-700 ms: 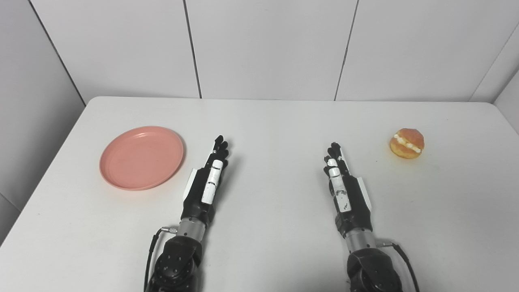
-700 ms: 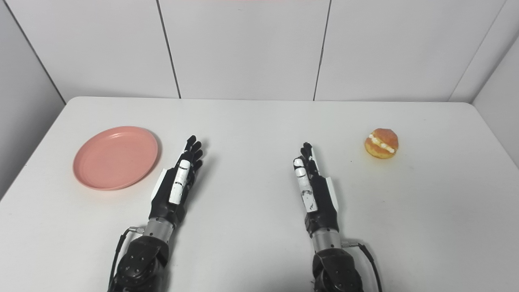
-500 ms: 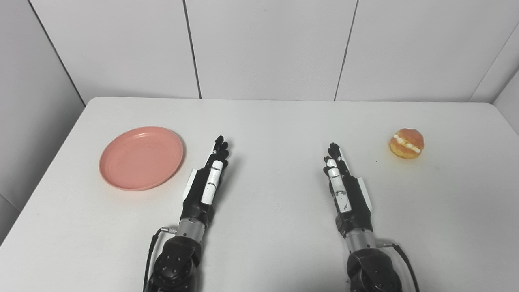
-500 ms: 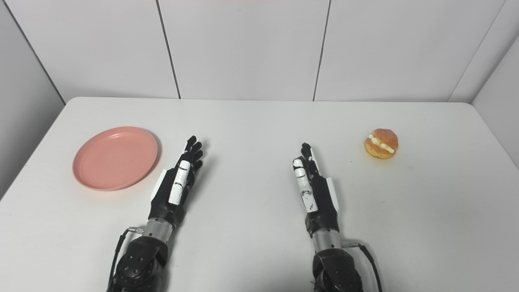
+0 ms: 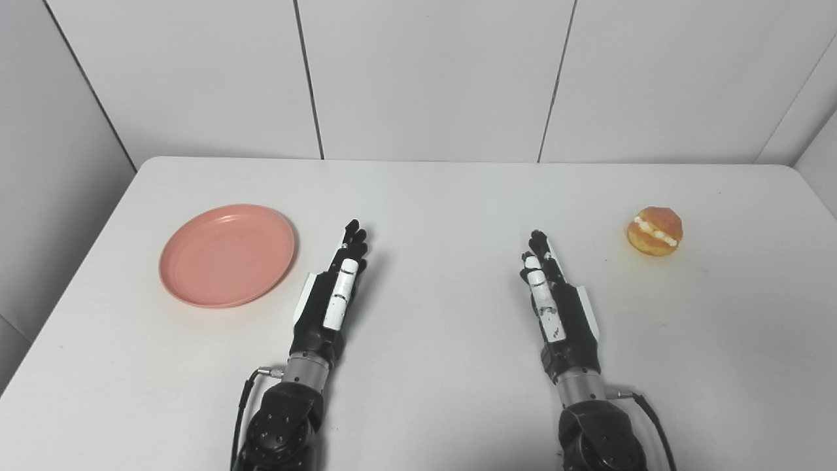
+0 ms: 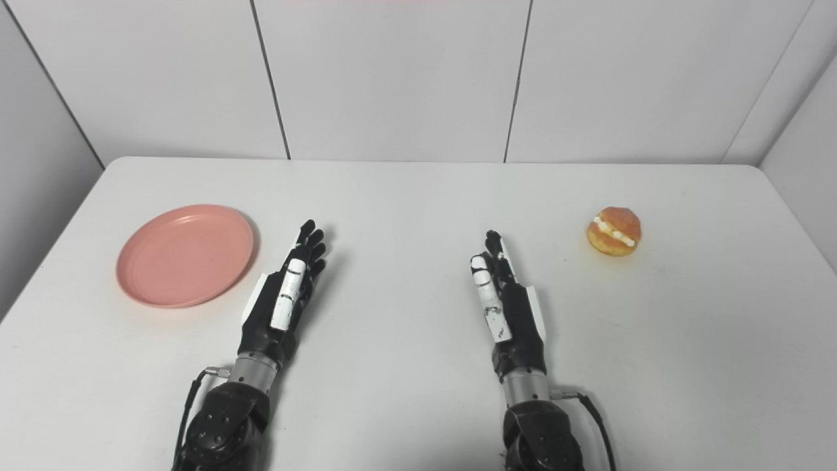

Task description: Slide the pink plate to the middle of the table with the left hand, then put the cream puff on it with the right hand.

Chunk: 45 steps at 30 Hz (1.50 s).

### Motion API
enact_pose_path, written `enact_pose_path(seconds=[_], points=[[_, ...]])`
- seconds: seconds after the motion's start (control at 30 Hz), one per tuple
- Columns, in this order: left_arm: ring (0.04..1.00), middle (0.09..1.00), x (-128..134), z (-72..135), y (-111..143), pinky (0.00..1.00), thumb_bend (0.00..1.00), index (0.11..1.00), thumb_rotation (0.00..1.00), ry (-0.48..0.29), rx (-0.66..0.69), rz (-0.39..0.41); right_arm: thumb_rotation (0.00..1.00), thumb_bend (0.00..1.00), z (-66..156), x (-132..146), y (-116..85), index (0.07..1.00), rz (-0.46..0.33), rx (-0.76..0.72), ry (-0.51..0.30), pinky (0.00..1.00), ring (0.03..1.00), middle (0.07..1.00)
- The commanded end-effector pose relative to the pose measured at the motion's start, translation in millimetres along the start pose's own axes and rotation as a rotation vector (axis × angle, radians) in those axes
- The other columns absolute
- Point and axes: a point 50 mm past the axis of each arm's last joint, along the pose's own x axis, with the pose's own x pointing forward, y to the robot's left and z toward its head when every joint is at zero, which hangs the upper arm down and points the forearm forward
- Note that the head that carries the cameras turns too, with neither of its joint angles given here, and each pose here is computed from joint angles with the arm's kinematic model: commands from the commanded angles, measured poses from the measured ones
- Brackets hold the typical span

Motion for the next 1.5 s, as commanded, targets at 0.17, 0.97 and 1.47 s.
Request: enact_pose_path(seconds=[0.17, 0.97, 1.47], points=[[1.0, 1.0, -4.0, -6.0, 1.0, 1.0, 0.54, 1.0, 1.0, -0.036, -0.025, 0.03, 0.82, 0.52, 6.5, 3.4, 3.6, 0.96, 0.002, 0.016, -0.046, 0.96, 0.966, 0.975], [1.0, 1.0, 11.5, 43.8, 18.1, 1.0, 0.59, 1.0, 1.0, -0.168, -0.163, 0.092, 0.75, 0.58, 1.8, -0.4, -5.4, 0.933, -0.039, 0.027, -0.036, 0.93, 0.945, 0.957], [0.918, 0.932, 34.0, 87.0, 74.3, 0.91, 0.67, 0.931, 1.0, -0.287, -0.028, 0.192, 0.73, 0.57, -0.6, 3.0, -11.2, 0.929, -0.034, 0.042, -0.047, 0.94, 0.944, 0.952]])
